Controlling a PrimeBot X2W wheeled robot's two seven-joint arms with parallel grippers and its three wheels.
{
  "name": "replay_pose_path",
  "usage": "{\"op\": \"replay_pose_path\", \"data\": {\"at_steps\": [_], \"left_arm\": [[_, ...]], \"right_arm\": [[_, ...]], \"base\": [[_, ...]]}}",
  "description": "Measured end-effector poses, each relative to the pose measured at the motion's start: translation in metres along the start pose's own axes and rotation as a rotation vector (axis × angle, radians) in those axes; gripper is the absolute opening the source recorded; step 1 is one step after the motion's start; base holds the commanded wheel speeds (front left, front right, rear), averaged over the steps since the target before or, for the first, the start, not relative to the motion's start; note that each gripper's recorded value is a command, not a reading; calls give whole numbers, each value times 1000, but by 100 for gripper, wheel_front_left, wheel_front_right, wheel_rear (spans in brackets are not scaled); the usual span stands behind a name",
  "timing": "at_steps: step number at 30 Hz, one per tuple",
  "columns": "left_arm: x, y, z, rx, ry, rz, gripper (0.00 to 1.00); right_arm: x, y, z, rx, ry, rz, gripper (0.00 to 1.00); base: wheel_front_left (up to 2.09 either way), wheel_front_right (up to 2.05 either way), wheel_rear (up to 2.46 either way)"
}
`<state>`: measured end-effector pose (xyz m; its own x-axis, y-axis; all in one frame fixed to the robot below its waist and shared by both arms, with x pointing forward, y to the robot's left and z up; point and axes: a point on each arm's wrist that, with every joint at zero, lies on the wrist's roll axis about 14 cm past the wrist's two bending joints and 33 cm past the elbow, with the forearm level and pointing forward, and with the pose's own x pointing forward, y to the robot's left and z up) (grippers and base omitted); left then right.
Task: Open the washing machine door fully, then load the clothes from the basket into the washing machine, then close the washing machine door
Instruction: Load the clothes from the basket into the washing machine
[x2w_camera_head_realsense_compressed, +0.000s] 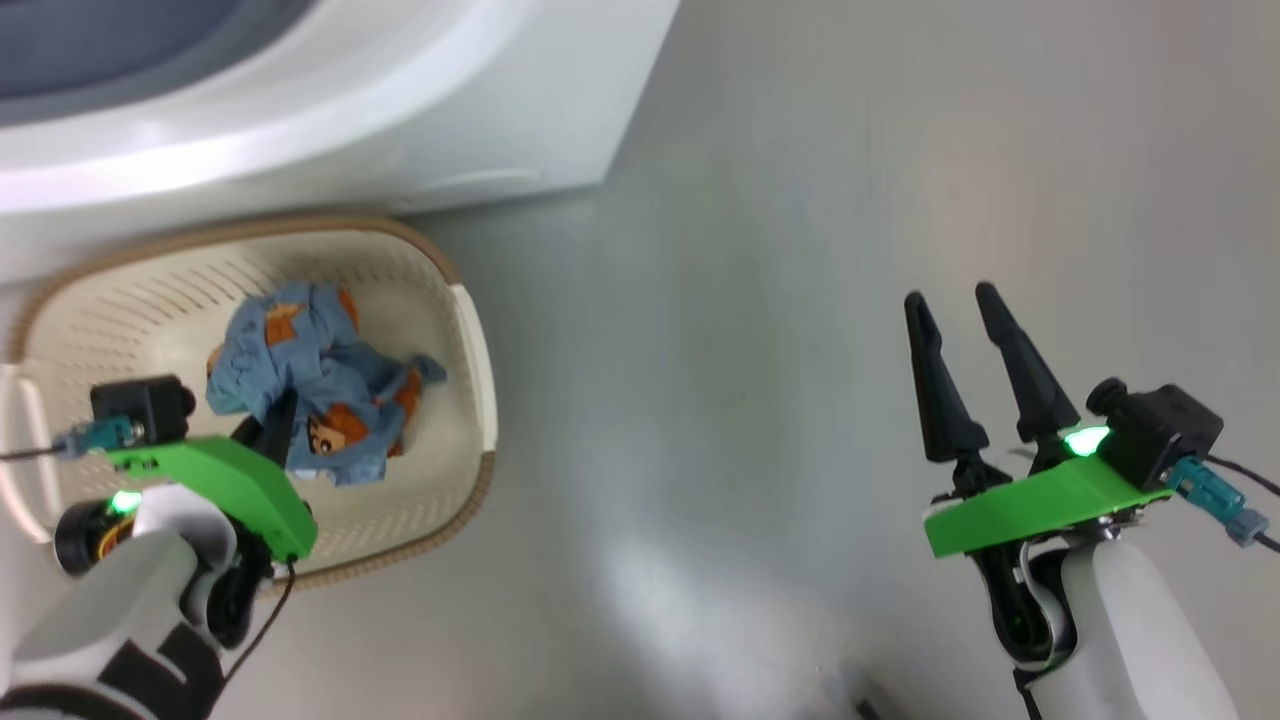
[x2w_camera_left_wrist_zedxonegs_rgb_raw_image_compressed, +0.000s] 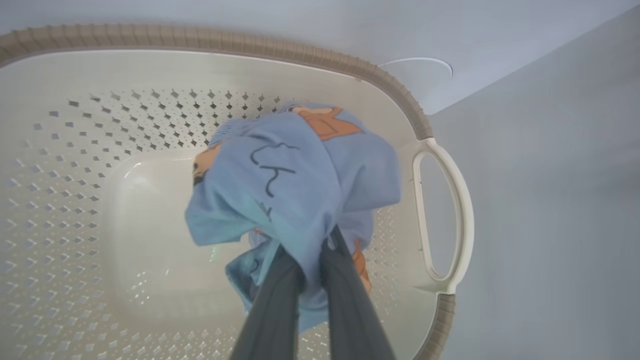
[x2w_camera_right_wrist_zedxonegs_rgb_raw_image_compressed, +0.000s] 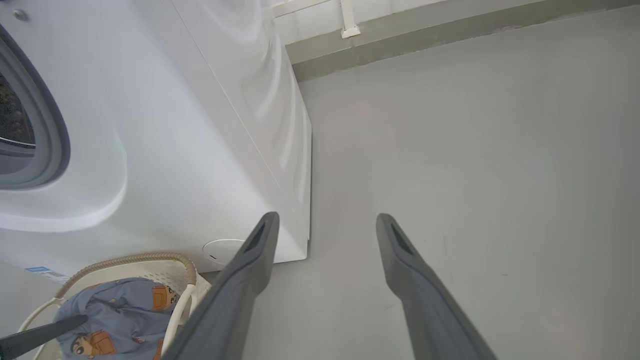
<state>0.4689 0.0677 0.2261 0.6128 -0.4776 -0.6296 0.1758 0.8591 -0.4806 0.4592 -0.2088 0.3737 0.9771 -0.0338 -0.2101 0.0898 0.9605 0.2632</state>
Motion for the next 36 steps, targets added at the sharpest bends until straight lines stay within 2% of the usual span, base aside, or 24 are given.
{"op": "replay_pose_path", "data": {"at_steps": [21, 27, 36], "left_arm": [[-145, -16, 71, 124, -409, 95, 0], [-186, -21, 93, 155, -557, 123, 0], [-234, -24, 101, 187, -694, 166, 0]], "right_arm": [[-70, 29, 41, -20, -66, 106, 100], [-82, 33, 53, -18, -101, 122, 100], [-91, 35, 59, -22, -120, 134, 100]], "base": [[0, 0, 0], [0, 0, 0], [0, 0, 0]]}}
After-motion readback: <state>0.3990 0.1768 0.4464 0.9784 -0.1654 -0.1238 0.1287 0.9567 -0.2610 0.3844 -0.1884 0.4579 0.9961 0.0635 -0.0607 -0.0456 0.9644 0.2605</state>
